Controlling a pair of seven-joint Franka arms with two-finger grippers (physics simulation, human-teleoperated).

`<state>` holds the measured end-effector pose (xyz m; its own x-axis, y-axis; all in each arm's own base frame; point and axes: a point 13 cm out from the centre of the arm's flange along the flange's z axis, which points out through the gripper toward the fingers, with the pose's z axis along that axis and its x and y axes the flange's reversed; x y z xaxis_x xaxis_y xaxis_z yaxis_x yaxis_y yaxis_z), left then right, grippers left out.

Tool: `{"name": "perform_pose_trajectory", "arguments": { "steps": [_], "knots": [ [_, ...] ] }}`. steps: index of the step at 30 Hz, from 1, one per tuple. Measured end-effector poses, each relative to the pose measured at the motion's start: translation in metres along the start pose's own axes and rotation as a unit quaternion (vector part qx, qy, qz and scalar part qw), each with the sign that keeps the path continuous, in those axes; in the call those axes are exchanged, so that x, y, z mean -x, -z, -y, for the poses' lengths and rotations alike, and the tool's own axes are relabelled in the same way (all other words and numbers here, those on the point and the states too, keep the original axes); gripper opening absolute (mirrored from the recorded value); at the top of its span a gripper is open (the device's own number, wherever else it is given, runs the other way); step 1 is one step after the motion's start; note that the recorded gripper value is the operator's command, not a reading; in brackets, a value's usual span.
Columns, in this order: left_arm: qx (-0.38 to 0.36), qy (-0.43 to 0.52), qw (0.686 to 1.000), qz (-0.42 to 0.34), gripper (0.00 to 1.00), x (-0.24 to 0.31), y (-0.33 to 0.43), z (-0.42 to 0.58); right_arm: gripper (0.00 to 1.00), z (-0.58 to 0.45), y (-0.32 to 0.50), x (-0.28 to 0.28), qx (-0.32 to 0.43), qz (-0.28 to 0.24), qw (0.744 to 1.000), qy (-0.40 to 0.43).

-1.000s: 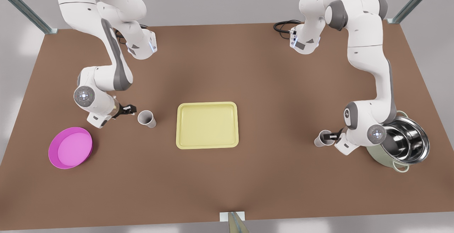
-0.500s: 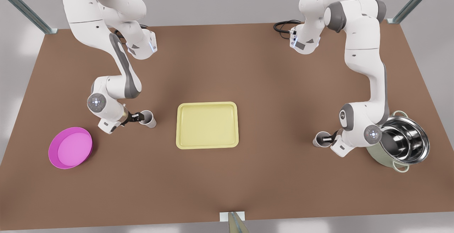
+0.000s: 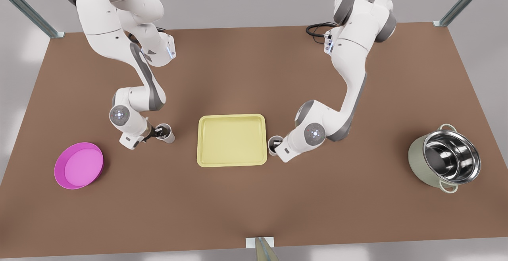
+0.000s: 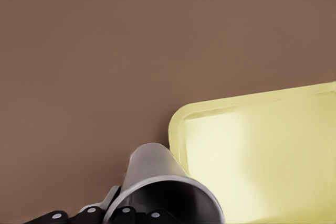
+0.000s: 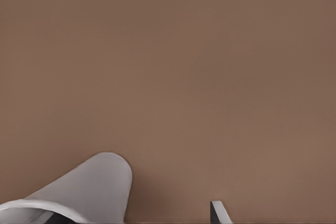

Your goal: Use both arms to respectively pick up the white IKEA cups from the middle-left and middle-right positions, then place the white IKEA cups onto the middle-middle tray, ensuring that the cups remain upright and do not tip over

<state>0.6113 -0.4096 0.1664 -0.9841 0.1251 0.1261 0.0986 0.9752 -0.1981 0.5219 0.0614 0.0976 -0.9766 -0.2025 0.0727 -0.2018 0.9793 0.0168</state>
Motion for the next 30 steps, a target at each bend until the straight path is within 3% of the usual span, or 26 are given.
{"name": "perform_pose_trajectory", "arguments": {
  "steps": [3,7,11,12,13,15,16,19,20,26,30],
  "knots": [
    [-0.006,0.024,1.0,0.01,0.23,-0.007,-0.017,0.048,0.99,0.001,-0.01,-0.006,-0.001,0.002,1.0,-0.001],
    [-0.013,0.069,0.997,0.016,0.23,-0.011,-0.039,0.079,0.47,0.002,-0.011,-0.002,-0.002,0.013,1.0,0.001],
    [-0.014,0.12,0.993,0.011,0.24,-0.012,-0.062,0.082,0.34,-0.002,-0.007,0.006,-0.003,0.023,1.0,0.009],
    [-0.016,0.13,0.991,0.01,0.27,-0.013,-0.065,0.084,0.3,-0.003,-0.006,0.008,-0.003,0.026,1.0,0.011],
    [-0.018,0.14,0.99,0.009,0.41,-0.014,-0.068,0.085,0.27,-0.007,-0.004,0.01,-0.004,0.028,0.999,0.016],
    [-0.022,0.159,0.987,0.009,0.72,-0.014,-0.071,0.087,0.24,-0.016,0.002,0.017,-0.004,0.036,0.999,0.025],
    [-0.025,0.168,0.985,0.009,0.82,-0.013,-0.071,0.088,0.24,-0.023,0.009,0.022,-0.003,0.043,0.999,0.031],
    [-0.034,0.189,0.981,0.011,0.9,-0.011,-0.068,0.091,0.23,-0.047,0.037,0.046,0.0,0.073,0.996,0.053],
    [-0.035,0.195,0.98,0.011,1.0,-0.01,-0.068,0.091,0.23,-0.063,0.05,0.059,0.003,0.087,0.994,0.066],
    [-0.035,0.229,0.973,0.013,1.0,-0.012,-0.033,0.087,0.22,-0.164,0.075,0.111,0.029,0.13,0.981,0.141],
    [-0.008,0.276,0.961,0.033,1.0,-0.003,0.133,-0.01,0.22,-0.221,0.058,0.111,0.05,0.126,0.975,0.176]
  ]
}}
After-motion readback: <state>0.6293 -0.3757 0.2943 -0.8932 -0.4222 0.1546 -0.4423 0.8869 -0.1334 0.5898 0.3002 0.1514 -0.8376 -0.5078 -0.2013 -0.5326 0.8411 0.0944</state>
